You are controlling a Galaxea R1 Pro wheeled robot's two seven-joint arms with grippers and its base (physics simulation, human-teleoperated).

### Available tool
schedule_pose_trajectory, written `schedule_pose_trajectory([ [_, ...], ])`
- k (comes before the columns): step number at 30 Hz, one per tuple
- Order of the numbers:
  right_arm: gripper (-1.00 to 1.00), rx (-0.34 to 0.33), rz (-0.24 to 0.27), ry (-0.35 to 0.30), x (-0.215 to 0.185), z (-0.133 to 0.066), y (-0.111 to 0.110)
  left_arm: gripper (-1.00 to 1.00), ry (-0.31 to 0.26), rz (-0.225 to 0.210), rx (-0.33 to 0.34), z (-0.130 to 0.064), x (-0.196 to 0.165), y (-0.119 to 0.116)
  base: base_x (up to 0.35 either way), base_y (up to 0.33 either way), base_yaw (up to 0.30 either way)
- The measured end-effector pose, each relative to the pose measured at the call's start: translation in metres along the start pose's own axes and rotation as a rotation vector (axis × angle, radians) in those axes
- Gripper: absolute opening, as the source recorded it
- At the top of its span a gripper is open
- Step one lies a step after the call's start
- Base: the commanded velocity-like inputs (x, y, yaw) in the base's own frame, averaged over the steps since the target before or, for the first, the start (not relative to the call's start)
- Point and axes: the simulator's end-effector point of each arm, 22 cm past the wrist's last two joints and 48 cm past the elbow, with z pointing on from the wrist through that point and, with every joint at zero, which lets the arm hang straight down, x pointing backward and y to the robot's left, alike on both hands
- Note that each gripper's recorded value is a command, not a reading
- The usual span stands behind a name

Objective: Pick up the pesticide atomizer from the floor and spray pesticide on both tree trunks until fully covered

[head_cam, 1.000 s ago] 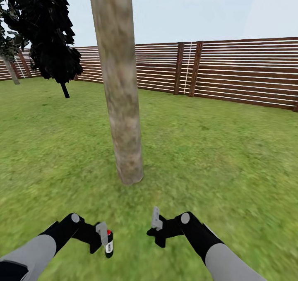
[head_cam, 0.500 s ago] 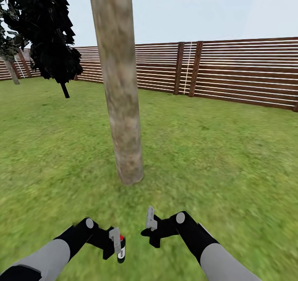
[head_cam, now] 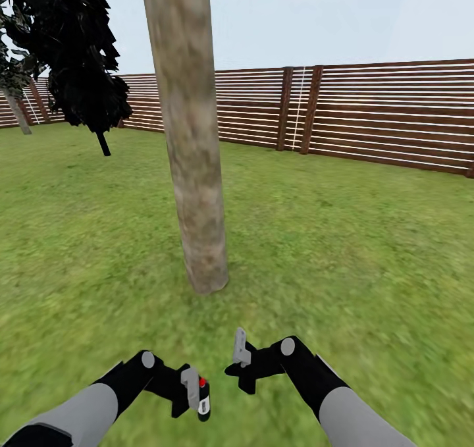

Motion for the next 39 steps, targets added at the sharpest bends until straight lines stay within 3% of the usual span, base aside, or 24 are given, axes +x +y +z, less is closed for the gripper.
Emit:
schedule_pose_trajectory([
  [15,-1.00,0.001,0.000,0.000,0.000,0.000,0.000,-1.00,-0.030,0.015,0.010,0.009,-0.021,-0.005,0.000,0.000,0.000],
  [21,-1.00,0.002,0.000,0.001,0.000,0.000,0.000,-1.00,-0.057,0.044,0.018,0.011,-0.028,-0.008,0.000,0.000,0.000],
  [39,-1.00,0.003,0.001,0.001,0.000,0.000,-0.001,-1.00,-0.082,0.048,0.027,0.017,-0.043,-0.012,0.000,0.000,0.000],
])
